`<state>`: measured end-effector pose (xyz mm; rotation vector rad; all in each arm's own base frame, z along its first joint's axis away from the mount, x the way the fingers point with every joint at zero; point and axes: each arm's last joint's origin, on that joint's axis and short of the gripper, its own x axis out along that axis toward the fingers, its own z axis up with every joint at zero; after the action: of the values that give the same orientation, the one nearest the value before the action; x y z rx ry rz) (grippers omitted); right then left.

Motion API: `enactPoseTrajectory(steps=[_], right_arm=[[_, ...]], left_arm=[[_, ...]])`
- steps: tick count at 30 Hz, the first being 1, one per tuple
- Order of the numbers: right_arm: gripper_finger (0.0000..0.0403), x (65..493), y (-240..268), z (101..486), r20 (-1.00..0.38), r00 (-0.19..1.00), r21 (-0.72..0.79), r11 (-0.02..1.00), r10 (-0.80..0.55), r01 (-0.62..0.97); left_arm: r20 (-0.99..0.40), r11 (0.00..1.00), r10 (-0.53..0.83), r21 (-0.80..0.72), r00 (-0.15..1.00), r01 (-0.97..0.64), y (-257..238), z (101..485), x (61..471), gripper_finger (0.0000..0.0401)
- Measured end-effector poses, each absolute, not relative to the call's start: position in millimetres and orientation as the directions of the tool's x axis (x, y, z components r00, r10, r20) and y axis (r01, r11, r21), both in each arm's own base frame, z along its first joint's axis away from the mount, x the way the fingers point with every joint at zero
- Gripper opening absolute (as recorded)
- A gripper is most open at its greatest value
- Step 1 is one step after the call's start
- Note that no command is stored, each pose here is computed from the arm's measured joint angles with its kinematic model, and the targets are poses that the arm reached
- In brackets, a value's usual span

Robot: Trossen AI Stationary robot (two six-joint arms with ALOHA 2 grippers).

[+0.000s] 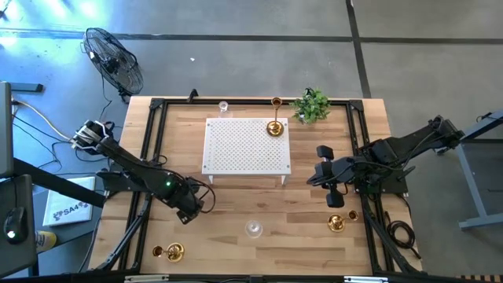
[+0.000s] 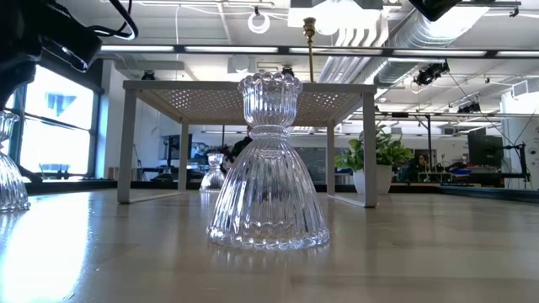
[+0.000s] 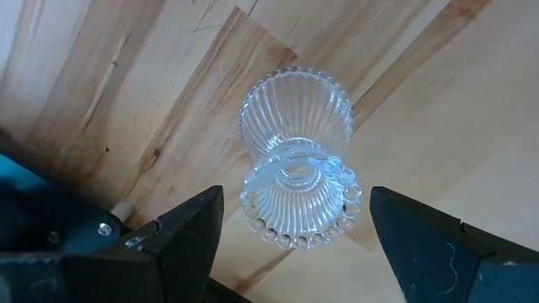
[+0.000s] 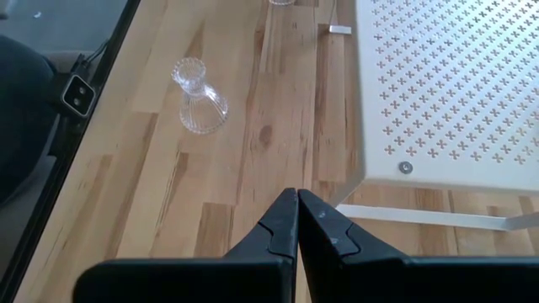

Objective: Pick & Place candle stick holders
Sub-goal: Put the middle left transparent glass candle holder on the shelf

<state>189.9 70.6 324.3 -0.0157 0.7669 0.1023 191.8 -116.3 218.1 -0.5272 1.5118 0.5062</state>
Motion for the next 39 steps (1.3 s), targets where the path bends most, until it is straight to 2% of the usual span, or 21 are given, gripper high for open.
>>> enactPoseTrajectory(steps=[12, 39], right_arm=[[0.0001, 190.0, 70.7, 324.4, -0.692, 0.716, 0.025, 0.995, 0.087, -0.097], [0.0001, 190.0, 70.6, 324.4, -0.692, 0.716, 0.026, 0.995, 0.087, -0.096]], left_arm=[[-0.999, 0.807, 0.035, 0.011, 0.029, -0.59, -115.0, 217.8, 192.9, 0.0294], [-1.0, 0.806, 0.01, -0.002, 0.017, -0.592, -115.9, 217.7, 192.6, 0.0294]])
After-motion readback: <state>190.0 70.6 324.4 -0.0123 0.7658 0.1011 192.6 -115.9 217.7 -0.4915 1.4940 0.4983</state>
